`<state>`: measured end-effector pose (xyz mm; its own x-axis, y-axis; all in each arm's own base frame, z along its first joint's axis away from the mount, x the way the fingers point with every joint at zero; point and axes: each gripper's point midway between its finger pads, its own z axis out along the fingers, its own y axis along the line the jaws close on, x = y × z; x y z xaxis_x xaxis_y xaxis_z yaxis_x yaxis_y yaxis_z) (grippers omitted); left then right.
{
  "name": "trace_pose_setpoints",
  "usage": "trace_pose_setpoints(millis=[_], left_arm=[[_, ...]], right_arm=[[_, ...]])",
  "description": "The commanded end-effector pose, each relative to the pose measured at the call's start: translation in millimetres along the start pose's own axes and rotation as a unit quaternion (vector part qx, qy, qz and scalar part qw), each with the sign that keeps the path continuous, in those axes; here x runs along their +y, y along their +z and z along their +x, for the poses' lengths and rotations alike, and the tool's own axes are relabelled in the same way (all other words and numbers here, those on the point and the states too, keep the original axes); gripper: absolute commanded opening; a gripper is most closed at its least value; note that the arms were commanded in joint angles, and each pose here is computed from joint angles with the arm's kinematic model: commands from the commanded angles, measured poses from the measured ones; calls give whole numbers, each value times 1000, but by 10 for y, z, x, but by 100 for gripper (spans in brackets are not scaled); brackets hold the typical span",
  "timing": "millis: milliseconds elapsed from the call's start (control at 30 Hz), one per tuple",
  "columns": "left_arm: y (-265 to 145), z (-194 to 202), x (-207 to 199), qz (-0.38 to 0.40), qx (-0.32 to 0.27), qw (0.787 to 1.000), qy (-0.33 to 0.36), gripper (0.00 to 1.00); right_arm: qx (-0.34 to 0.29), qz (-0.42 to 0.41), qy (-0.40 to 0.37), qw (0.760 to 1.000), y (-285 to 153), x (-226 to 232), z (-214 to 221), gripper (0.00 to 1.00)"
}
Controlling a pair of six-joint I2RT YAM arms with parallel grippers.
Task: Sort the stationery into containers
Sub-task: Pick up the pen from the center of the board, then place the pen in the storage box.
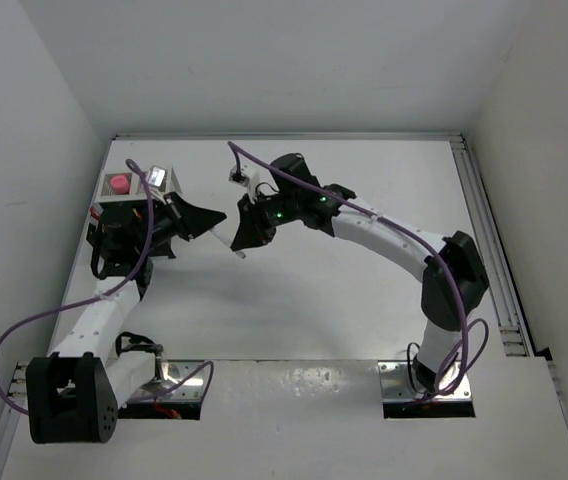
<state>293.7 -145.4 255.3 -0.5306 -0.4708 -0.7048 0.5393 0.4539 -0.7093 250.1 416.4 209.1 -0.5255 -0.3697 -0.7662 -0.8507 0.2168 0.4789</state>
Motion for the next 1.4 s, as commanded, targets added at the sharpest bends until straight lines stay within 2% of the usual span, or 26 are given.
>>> trace_pose_setpoints(millis=[0,67,133,167,200,233,267,333,367,400,500,567,667,900,1100,1133,1167,1233,1267,1333,1367], left_arm=[[-38,-171,-109,-4,-12,999,45,0],[-86,-281,-102,-16,-22,998,56,0],[-188,-427,32,-49,-39,996,57,0],[-228,-590,29,-62,-52,992,95,0],[-297,-612,145,-96,-47,990,91,0],[-404,-939,207,-146,-85,978,124,0],[-547,-1036,461,-216,-87,960,154,0],[-695,-1182,627,-277,-86,938,189,0],[-765,-1325,658,-300,-84,920,236,0],[-871,-1404,777,-338,-87,904,247,0],[-1064,-1572,978,-388,-98,872,281,0],[-1140,-1611,1111,-404,-106,862,289,0],[-1188,-1681,1248,-418,-117,851,296,0],[-1189,-1698,1545,-431,-109,843,305,0],[-1085,-1478,1720,-405,-91,862,290,0],[-1051,-1437,1694,-394,-90,867,292,5],[-1041,-1394,1708,-390,-87,870,290,23],[-988,-1282,1716,-373,-74,881,280,45],[-974,-1259,1711,-369,-69,885,277,61],[-936,-1210,1688,-360,-52,892,270,76],[-927,-1219,1673,-360,-45,891,274,93]], right_arm=[[-25,-21,-23,999,7,145,-259,0],[-23,-11,-25,999,5,106,-274,22],[-28,12,-23,999,-55,14,-331,48],[-34,23,-23,999,-114,-34,-369,64],[-36,32,-17,999,-165,-99,-372,66],[-46,46,-8,998,-269,-228,-410,66],[-53,61,9,997,-395,-375,-403,67],[-58,76,20,995,-527,-516,-373,68],[-51,84,32,995,-568,-605,-266,68],[-55,90,33,994,-656,-639,-245,68],[-49,112,54,991,-872,-847,-36,68],[-41,117,69,990,-950,-922,121,68],[-35,120,73,990,-1049,-956,255,68],[-46,127,86,987,-1192,-1019,310,67],[-47,130,92,986,-1200,-1031,353,67],[-45,133,94,986,-1212,-1050,377,67],[-45,135,93,985,-1218,-1059,387,67],[-42,146,94,984,-1277,-1100,428,67],[-40,150,97,983,-1294,-1123,453,67],[-37,161,105,981,-1385,-1190,509,67],[-35,167,110,979,-1428,-1214,544,67]])
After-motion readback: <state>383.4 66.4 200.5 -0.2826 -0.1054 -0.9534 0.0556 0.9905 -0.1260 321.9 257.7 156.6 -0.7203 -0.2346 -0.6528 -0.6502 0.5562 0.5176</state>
